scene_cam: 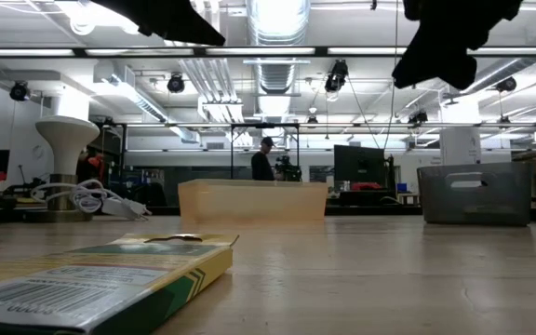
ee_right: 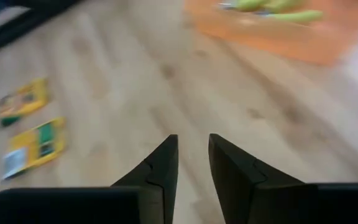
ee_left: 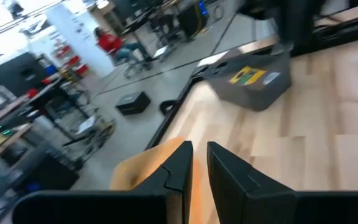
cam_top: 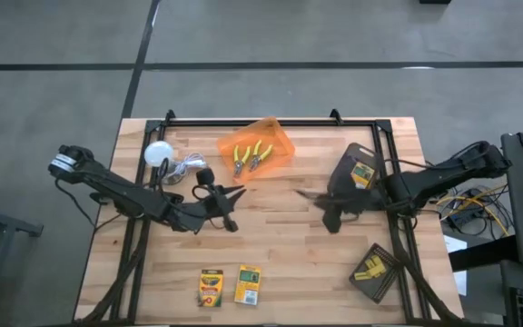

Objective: Pick & Place School Supplies
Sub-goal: Put the crayon box into the light black bin

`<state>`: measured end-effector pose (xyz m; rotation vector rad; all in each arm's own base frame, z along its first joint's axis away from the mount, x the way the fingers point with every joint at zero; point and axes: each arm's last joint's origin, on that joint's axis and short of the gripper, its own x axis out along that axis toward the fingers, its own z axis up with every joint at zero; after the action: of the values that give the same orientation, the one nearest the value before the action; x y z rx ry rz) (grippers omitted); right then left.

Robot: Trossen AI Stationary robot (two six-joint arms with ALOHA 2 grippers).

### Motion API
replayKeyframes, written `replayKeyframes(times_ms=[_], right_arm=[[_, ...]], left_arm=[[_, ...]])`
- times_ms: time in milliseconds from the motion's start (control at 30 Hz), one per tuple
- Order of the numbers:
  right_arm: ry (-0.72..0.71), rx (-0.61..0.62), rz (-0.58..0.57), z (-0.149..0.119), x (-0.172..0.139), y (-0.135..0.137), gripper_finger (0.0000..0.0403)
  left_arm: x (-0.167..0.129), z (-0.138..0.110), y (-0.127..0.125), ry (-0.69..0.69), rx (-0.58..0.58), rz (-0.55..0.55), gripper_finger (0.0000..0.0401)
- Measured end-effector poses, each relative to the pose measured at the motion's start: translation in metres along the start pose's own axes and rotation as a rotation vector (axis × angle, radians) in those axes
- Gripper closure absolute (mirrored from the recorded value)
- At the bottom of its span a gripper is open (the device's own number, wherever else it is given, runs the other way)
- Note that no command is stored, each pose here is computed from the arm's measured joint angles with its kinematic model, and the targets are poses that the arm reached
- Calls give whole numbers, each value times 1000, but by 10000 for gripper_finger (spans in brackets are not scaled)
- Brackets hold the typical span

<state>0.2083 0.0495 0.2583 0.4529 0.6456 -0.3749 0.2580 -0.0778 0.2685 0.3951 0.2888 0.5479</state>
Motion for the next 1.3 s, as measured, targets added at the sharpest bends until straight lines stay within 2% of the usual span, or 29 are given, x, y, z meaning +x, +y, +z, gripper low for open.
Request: replayKeyframes(times_ms=[100,233,400,533,700,1033,1200,1300], right_arm=[[-22,-32,91,-13,4,10,316],[-63,-48,208,-32,7,21,314],[-169,-96,356,-50,15,30,322],[-241,-125,433,-63,28,33,328],[-222,-175,403,-80,52,34,330],[-198,-367,347,-88,95,68,327],[-178,-385,331,-91,115,85,336],[-167,-351,330,-92,125,94,339]], left_arm=[[-3,-1,5,22,-8,14,348],[-7,-3,9,38,-30,-19,348],[-8,-6,8,53,25,-74,348],[-9,-4,11,48,48,-56,348],[-15,1,23,29,-84,-12,348],[-24,6,36,8,-117,-8,348],[-27,8,42,1,-75,10,348],[-29,9,45,-4,-73,13,348]])
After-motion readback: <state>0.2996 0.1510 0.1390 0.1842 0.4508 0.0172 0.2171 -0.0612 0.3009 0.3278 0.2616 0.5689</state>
